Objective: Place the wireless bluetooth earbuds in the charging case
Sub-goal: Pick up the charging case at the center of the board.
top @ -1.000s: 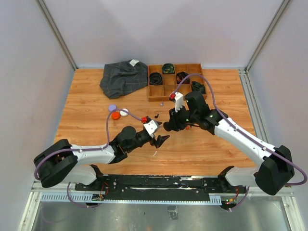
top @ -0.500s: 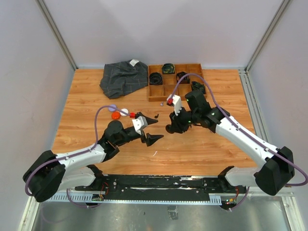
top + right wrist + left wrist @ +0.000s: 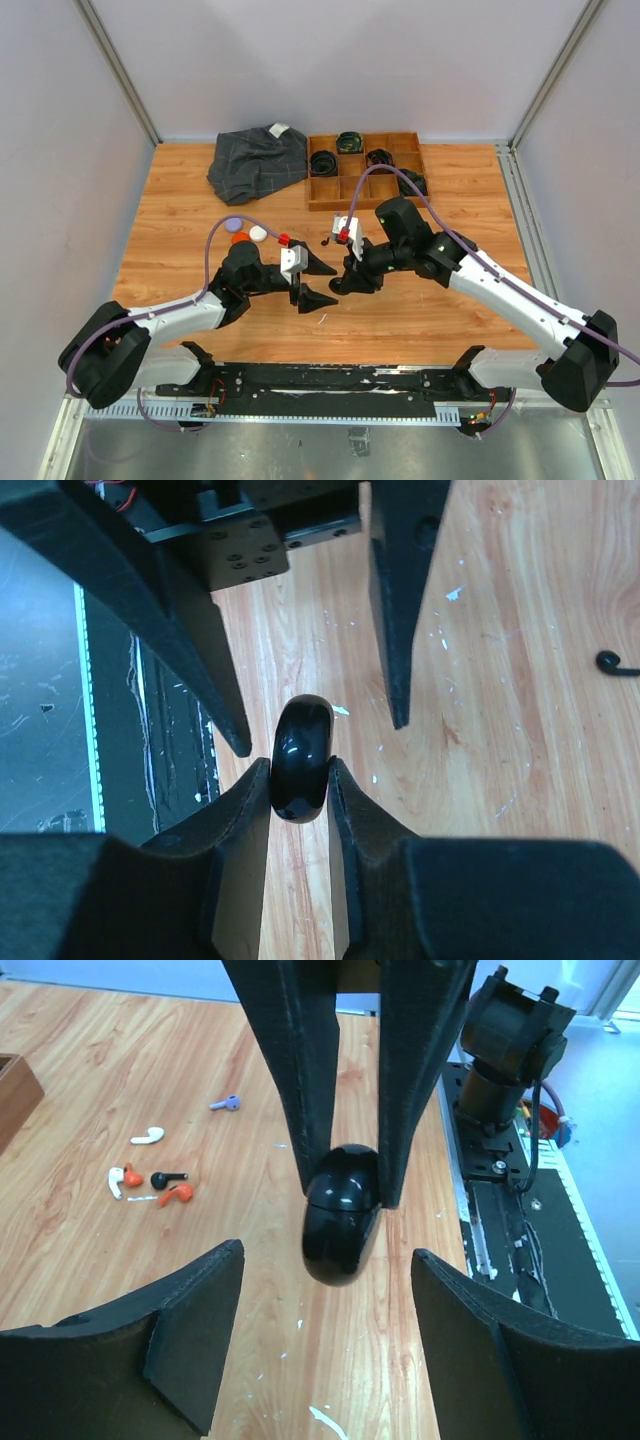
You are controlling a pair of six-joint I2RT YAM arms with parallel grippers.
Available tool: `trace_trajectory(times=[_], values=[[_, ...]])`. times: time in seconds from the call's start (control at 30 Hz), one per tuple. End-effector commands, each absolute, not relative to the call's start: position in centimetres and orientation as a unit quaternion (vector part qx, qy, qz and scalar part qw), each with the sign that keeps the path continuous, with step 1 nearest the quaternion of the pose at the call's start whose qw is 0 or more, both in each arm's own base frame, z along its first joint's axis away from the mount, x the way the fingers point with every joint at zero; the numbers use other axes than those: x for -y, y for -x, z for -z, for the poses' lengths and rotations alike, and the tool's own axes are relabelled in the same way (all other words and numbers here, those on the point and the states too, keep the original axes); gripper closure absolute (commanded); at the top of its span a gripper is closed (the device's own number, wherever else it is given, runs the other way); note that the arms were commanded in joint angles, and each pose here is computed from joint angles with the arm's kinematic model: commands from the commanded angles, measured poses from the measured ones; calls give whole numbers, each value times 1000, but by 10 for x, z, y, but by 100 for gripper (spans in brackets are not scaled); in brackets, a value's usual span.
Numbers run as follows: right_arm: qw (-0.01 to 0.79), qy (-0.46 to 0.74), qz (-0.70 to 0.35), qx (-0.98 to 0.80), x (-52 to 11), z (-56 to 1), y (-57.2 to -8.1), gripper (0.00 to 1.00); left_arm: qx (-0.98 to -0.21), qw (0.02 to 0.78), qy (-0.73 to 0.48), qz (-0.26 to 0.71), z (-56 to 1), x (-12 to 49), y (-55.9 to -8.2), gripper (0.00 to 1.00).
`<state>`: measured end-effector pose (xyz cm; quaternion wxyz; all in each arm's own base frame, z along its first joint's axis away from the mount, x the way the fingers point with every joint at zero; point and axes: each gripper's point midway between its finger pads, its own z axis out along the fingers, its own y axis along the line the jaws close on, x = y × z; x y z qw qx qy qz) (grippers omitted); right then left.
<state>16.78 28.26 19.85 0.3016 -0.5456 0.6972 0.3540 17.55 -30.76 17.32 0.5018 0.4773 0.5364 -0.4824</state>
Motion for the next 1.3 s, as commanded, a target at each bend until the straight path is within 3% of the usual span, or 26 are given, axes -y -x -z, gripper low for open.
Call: trace_trajectory(times=[0.0, 0.53, 0.67, 0.9, 1.27], values=[[309, 584, -367, -655, -292, -208, -152, 98, -510, 495, -496, 499, -185, 310, -171, 29], [324, 601, -348, -643, -297, -208, -152, 96, -500, 474, -504, 521, -185, 308, -157, 57], [328, 601, -338, -646, -295, -206, -155, 93, -500, 466, -505, 527, -183, 308, -155, 71], [353, 593, -317, -651, -293, -210, -164, 61, -511, 486, -486, 517, -182, 305, -159, 99], [418, 566, -309, -640, -296, -226, -176, 30, -520, 583, -393, 486, -198, 285, -176, 100]])
